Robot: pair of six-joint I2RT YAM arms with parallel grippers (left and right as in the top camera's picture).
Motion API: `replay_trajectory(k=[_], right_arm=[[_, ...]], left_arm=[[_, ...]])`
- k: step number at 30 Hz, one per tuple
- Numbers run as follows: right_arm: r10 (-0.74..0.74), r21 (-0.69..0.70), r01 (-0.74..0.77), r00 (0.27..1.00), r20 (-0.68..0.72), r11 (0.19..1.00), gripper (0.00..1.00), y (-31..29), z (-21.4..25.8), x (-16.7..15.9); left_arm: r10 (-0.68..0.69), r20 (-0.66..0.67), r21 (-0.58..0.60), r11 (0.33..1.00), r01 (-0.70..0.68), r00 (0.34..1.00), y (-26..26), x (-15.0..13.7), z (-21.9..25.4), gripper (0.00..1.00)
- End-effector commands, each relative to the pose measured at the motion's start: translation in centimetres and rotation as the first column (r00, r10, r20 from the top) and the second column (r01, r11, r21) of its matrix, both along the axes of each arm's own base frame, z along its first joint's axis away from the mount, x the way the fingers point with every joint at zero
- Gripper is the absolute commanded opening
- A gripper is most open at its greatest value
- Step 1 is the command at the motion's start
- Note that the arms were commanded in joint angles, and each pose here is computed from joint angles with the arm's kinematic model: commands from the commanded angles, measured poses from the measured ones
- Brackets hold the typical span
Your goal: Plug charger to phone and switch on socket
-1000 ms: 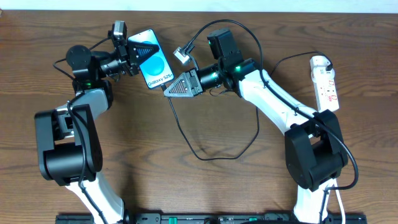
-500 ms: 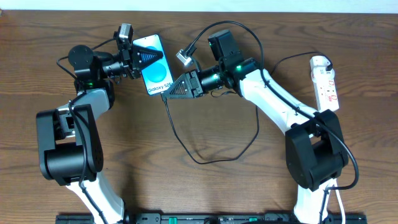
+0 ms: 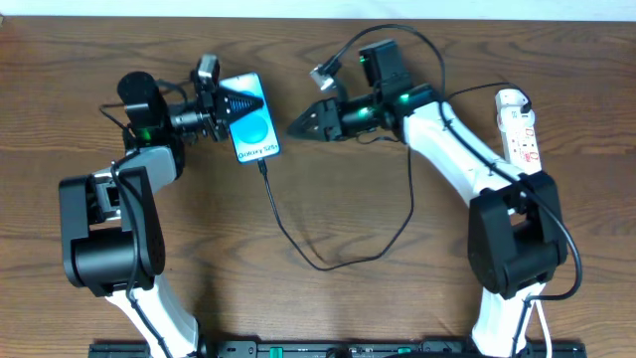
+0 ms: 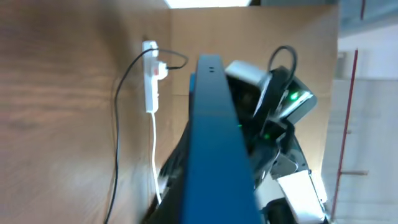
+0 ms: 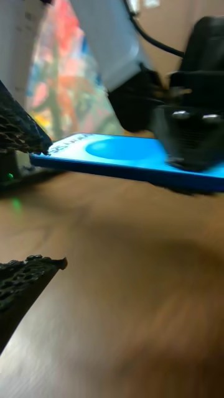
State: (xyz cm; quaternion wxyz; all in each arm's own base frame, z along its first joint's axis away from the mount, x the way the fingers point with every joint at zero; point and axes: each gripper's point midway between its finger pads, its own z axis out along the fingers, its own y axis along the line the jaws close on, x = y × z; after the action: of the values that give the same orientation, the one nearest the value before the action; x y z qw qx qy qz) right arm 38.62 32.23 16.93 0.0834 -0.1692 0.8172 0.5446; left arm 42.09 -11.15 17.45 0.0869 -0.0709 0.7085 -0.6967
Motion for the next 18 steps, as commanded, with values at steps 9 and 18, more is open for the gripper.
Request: replay_trajectory(k=[9, 18], right_arm=[[-0.113, -0.106, 0.118, 0.992, 0.048, 0.987, 0.53, -3.3, -1.1, 2.7], [-0.115, -0.147, 0.12, 0.993, 0.042, 0.982, 0.53, -3.7, -1.9, 2.4]], left_arm=[[0.046, 0.136, 0.082, 0.995, -0.057, 0.99, -2.1, 0.9, -1.9, 0.07], [0.104, -0.002, 0.256, 0.962, -0.1, 0.995, -3.8, 0.2, -7.9, 0.07]])
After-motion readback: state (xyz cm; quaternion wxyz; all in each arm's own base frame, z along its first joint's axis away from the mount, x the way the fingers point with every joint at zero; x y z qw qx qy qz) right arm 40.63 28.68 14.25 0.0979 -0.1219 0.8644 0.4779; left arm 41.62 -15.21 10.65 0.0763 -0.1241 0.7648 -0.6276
